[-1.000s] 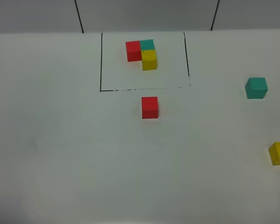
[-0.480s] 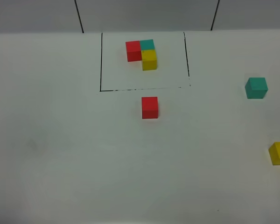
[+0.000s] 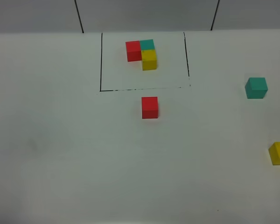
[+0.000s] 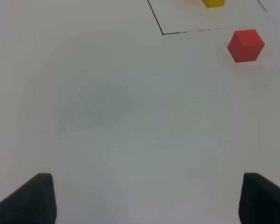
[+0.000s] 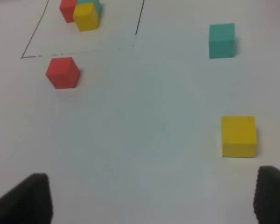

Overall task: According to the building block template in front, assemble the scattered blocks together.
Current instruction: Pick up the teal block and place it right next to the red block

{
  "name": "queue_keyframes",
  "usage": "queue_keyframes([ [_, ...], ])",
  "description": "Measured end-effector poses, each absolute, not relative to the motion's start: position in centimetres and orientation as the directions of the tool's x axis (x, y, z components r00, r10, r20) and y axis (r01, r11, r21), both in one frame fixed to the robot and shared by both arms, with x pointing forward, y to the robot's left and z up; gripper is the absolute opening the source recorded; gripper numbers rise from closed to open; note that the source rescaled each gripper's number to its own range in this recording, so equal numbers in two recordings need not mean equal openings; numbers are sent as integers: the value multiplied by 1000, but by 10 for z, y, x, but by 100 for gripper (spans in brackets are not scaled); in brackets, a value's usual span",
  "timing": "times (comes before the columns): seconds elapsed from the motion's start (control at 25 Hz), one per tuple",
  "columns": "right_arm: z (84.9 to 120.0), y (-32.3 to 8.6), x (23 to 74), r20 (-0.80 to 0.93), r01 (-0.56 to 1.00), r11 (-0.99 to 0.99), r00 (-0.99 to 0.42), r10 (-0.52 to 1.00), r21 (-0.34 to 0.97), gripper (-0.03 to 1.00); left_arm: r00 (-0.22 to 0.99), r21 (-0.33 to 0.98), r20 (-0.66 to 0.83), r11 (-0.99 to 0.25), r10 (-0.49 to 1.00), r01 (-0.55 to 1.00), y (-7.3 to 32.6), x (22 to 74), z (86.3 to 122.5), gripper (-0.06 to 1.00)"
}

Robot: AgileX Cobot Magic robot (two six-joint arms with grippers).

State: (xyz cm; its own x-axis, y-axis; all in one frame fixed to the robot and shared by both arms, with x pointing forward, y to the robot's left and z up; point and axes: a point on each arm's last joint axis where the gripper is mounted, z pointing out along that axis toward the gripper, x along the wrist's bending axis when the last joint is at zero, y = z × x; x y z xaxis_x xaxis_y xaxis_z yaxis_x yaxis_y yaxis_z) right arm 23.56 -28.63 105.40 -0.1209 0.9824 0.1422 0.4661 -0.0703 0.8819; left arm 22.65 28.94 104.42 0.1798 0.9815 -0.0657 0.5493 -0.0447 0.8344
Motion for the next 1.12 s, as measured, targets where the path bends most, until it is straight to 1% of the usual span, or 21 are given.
queue_keyframes([
  [1.12,1054,-286,236,144,466,-72,-121,982,882,76,171,834,-66,-40,983,550,289,227,1044,75],
])
